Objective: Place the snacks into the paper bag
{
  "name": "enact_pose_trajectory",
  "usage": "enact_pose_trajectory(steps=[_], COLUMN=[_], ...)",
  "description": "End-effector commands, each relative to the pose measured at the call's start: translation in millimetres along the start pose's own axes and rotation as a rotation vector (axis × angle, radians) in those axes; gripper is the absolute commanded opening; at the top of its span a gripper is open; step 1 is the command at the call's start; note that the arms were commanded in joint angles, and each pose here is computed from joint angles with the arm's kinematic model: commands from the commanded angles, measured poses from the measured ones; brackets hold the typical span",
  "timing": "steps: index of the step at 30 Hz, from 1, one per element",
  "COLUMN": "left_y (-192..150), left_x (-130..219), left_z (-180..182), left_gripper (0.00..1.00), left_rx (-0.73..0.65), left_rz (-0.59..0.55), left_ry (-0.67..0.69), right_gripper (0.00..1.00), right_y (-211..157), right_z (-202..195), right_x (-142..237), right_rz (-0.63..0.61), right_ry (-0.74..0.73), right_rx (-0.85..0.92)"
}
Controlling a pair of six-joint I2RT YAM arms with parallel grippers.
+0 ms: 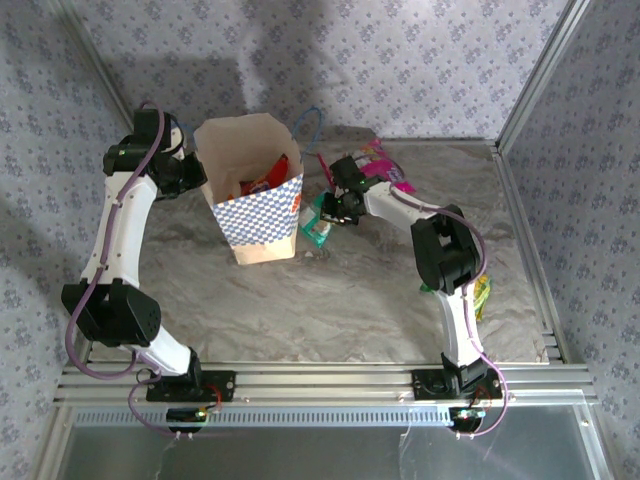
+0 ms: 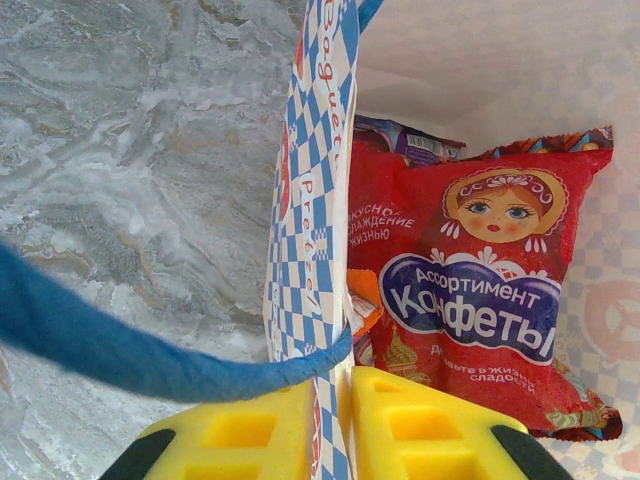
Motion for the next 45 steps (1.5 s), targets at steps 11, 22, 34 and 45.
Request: enact_pose_trajectory(steps=[11, 22, 34, 45], left_y=[1.0, 2.4, 2.2, -0.7], left_x=[12.5, 8.7, 4.2, 10.4], left_z=[-4.8, -9.7, -13.7, -14.8], left_gripper=[0.18, 0.18, 0.19, 0.19], left_rx=[-0.005, 0.011, 0.035, 0.033], left_rz=[-0.014, -0.007, -0.003, -0.009], left_ry=[-0.023, -0.058, -0.090, -0.102], right_gripper=[0.00, 0.00, 0.00, 0.00], right_y=[-9.3, -8.5, -0.9, 9.2], right_z=[12.4, 20.8, 19.4, 17.9], right_x=[57.7, 108.3, 171.0, 233.8], right_rz=[-0.028, -0.122, -0.287, -0.429], right_ry=[-0.041, -0.053, -0.120, -0.204], right_rx=[0.111, 0.176, 0.218, 0.265])
Point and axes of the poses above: each hand's point on the last joint's axis, 136 mm out from that joint toward the fingers, its own x axis back along the fingers, its own z axis along the line the jaws close on, y = z × x, the point moved 4 cm from there along x, back along the fingers, and after that the axes turned 2 degrees about -x, right-handed, at the moved point
